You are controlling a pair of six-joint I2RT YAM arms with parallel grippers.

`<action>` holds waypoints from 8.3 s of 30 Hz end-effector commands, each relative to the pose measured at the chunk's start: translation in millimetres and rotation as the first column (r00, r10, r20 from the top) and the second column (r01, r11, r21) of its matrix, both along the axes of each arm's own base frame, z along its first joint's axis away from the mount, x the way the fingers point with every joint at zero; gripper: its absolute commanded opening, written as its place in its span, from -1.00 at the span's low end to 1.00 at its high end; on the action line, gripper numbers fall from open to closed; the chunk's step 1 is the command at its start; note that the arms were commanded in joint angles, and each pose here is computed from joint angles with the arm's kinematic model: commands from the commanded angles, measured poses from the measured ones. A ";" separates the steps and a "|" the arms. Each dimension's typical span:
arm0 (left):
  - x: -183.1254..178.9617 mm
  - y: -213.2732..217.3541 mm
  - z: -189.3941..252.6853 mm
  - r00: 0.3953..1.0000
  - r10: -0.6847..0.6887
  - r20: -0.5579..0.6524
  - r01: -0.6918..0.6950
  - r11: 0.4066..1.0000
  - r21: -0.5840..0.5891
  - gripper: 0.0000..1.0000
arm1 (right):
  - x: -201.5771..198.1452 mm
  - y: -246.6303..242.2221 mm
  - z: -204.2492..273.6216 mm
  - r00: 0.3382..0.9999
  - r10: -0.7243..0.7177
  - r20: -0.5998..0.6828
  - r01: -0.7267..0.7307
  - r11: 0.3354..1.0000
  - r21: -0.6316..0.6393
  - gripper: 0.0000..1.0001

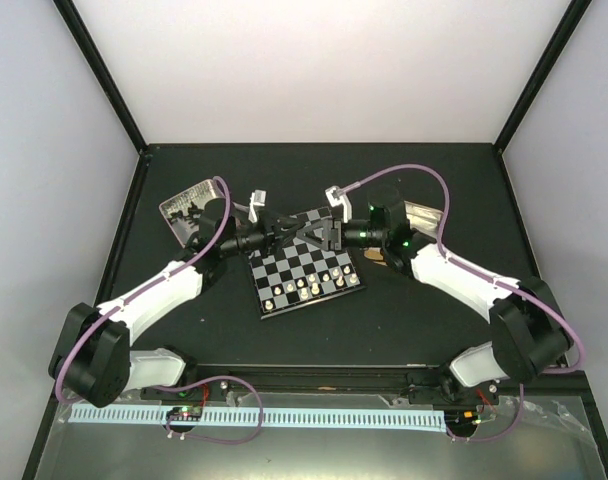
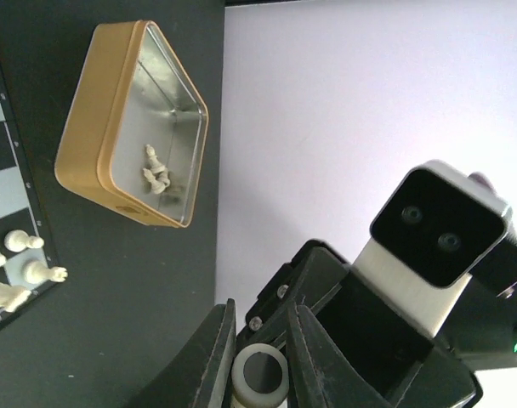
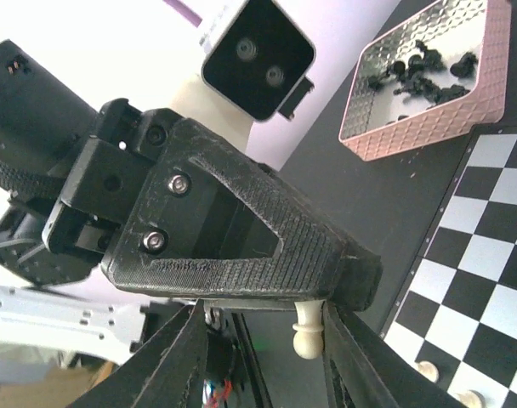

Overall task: Set up the chess pieces on the board
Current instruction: Place the chess piece on the chessboard, then pick up the chess piece from the chessboard, then place the chess piece on the chessboard, then pick up the chess piece from the storage box.

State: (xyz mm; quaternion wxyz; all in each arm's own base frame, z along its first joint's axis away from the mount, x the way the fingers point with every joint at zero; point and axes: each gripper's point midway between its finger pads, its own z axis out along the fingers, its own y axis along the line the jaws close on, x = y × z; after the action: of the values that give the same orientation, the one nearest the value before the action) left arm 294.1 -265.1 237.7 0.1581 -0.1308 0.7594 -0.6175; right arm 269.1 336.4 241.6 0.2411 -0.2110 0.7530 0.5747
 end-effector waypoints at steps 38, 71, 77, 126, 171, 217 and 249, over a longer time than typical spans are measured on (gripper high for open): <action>6.4 3.5 19.4 0.970 0.070 -0.231 -0.124 0.966 -0.227 -0.95 | 10.7 4.3 4.3 0.961 -0.236 -0.142 0.249 0.965 0.082 -0.81; -4.2 140.5 -67.5 0.929 0.257 0.265 -0.369 0.668 0.647 0.43 | 44.9 -58.3 -166.6 0.942 -0.314 -0.120 0.028 0.429 -0.903 -0.89; -6.0 136.7 -80.4 0.949 0.215 0.228 -0.314 0.669 0.674 0.43 | 54.9 -55.0 -180.1 0.942 -0.311 -0.122 0.008 0.386 -0.922 -0.78; -13.4 156.3 -76.8 0.923 0.297 0.246 -0.383 0.631 0.675 0.44 | 35.0 23.5 -141.0 0.989 -0.132 -0.068 0.008 0.507 -0.862 -0.92; -54.3 247.3 -32.5 0.622 0.621 0.478 -0.766 0.355 0.536 0.54 | -42.3 105.2 -191.3 0.990 0.070 -0.121 -0.139 0.397 -0.907 -0.64; 24.0 152.2 -7.9 0.797 0.317 0.514 -0.577 0.649 0.496 0.66 | 98.7 -299.9 -192.4 0.631 -0.750 0.199 0.341 0.037 -0.939 -0.25; 39.0 141.0 -8.0 0.832 0.271 0.484 -0.527 0.659 0.537 0.60 | 97.0 -288.6 -217.8 0.672 -0.741 -0.003 0.270 0.249 -0.930 -0.35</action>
State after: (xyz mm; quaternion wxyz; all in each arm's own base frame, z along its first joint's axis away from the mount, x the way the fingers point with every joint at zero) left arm 330.3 -124.1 207.9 0.4436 -0.1282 0.8455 -0.2682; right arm 373.0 44.4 19.1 0.0970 0.0961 0.9906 -0.0004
